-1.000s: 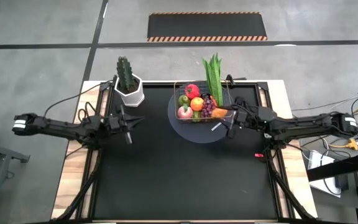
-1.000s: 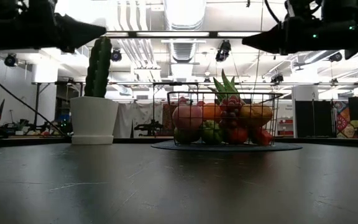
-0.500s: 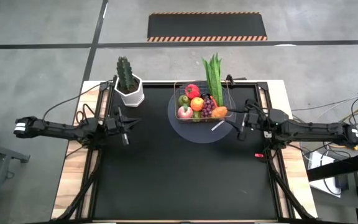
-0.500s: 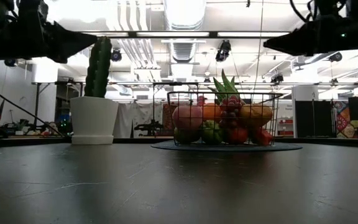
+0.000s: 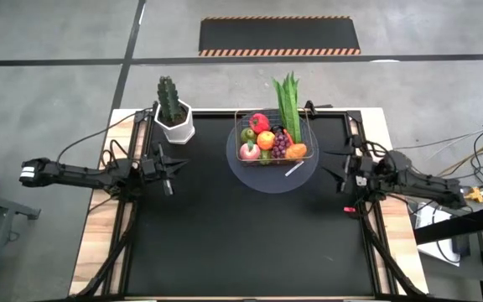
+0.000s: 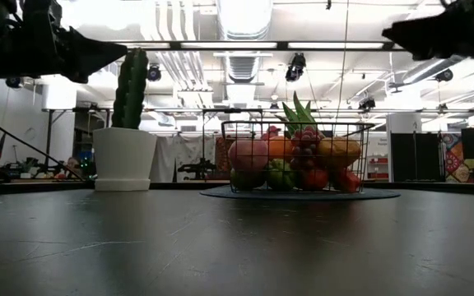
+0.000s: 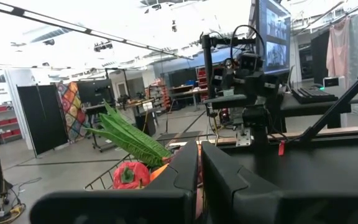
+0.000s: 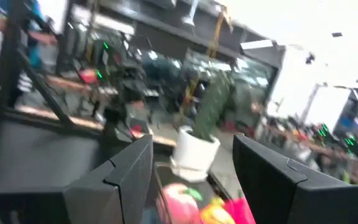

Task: Build produce basket
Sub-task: Return to Home Position

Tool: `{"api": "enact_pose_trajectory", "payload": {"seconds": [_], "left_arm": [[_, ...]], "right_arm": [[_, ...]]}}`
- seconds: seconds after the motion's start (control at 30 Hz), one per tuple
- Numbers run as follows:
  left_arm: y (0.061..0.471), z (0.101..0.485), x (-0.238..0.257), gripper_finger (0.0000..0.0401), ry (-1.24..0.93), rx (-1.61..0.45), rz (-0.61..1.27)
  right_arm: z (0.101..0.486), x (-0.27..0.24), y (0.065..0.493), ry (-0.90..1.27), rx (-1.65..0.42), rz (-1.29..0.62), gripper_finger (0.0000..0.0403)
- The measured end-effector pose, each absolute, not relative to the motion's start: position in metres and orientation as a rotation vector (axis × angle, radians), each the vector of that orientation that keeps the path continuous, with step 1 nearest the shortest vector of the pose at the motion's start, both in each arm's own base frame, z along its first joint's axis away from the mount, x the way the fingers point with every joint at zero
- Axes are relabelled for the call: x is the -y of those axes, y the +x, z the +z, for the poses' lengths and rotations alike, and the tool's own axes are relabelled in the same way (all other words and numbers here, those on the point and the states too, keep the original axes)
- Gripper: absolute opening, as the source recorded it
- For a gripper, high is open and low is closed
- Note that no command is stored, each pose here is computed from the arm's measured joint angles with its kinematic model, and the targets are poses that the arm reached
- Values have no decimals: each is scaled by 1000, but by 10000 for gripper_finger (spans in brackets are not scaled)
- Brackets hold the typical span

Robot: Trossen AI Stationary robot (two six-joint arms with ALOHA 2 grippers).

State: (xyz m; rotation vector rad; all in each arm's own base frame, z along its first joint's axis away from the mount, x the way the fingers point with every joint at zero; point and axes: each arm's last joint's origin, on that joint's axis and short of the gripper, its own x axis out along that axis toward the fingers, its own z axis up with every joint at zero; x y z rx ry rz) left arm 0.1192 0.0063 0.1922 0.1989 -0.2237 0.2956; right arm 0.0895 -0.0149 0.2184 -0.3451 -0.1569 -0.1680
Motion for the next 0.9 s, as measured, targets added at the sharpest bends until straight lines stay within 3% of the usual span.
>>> {"api": "enact_pose_trajectory", "payload": {"seconds": [0.43,0.9], "left_arm": [[118,196,-7,3,195,254,305],[124,189,-6,3,205,193,298]], "right_arm": [[196,14,94,-337,285,-110,207],[192,14,96,163,261,-47,209]]}}
